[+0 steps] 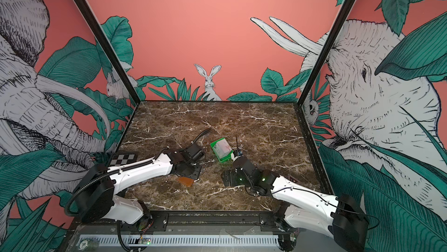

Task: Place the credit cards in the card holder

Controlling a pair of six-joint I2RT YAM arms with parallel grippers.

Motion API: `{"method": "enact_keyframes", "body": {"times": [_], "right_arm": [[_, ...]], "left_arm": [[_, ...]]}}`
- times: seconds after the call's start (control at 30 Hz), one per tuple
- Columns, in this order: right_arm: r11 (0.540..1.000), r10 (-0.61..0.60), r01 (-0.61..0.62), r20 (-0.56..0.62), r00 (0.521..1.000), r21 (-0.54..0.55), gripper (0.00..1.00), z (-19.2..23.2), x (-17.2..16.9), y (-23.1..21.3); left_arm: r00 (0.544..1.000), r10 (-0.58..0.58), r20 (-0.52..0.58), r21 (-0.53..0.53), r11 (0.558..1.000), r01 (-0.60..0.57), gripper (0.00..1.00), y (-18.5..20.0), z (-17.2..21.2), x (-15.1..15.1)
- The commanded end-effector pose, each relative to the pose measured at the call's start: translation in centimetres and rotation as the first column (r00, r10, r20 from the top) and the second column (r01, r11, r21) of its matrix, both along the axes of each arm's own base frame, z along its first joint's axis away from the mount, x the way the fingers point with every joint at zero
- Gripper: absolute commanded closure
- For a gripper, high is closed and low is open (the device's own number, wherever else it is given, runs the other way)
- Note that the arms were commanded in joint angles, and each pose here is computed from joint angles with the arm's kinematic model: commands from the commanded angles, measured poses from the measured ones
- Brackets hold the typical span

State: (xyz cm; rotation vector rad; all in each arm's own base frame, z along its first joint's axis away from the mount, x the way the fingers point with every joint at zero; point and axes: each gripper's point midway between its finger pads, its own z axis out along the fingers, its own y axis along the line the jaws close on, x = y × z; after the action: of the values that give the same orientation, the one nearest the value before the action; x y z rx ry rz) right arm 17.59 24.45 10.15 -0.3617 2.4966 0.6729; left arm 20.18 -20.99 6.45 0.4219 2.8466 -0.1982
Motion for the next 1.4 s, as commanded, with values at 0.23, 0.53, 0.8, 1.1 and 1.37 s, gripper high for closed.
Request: {"method": "enact_keyframes", "body": {"times": [0.23,0.53,0.8,1.1,1.37], "right_arm": [[0.998,0.058,-0.059,0.041,0.997,0.008,0.13,0.3,-1.2,6.5],[0.998,0.051,-0.051,-0.001,0.999,0.039,0.20,-0.2,-1.9,10.4],[0.999,-0.047,0.047,0.002,0.999,0.005,0.20,-0.7,-1.2,8.7],[0.999,-0.007,0.010,0.056,0.998,-0.041,0.20,-0.1,-0.9,6.5],[0.997,0.062,-0.059,0.061,0.996,-0.042,0.18,1.0,-0.2,5.3]], "left_arm": [[1.000,0.008,-0.026,-0.246,0.969,-0.014,0.43,-0.6,0.3,3.7],[0.996,0.051,-0.077,-0.312,0.947,-0.072,0.40,0.7,-0.8,5.5],[0.990,0.082,-0.117,-0.230,0.967,-0.108,0.39,3.0,-1.9,3.7],[0.974,0.176,-0.143,-0.199,0.959,-0.202,0.39,5.8,-2.5,-0.3],[0.952,0.234,-0.198,-0.196,0.942,-0.273,0.36,6.8,-3.5,-2.5]]}}
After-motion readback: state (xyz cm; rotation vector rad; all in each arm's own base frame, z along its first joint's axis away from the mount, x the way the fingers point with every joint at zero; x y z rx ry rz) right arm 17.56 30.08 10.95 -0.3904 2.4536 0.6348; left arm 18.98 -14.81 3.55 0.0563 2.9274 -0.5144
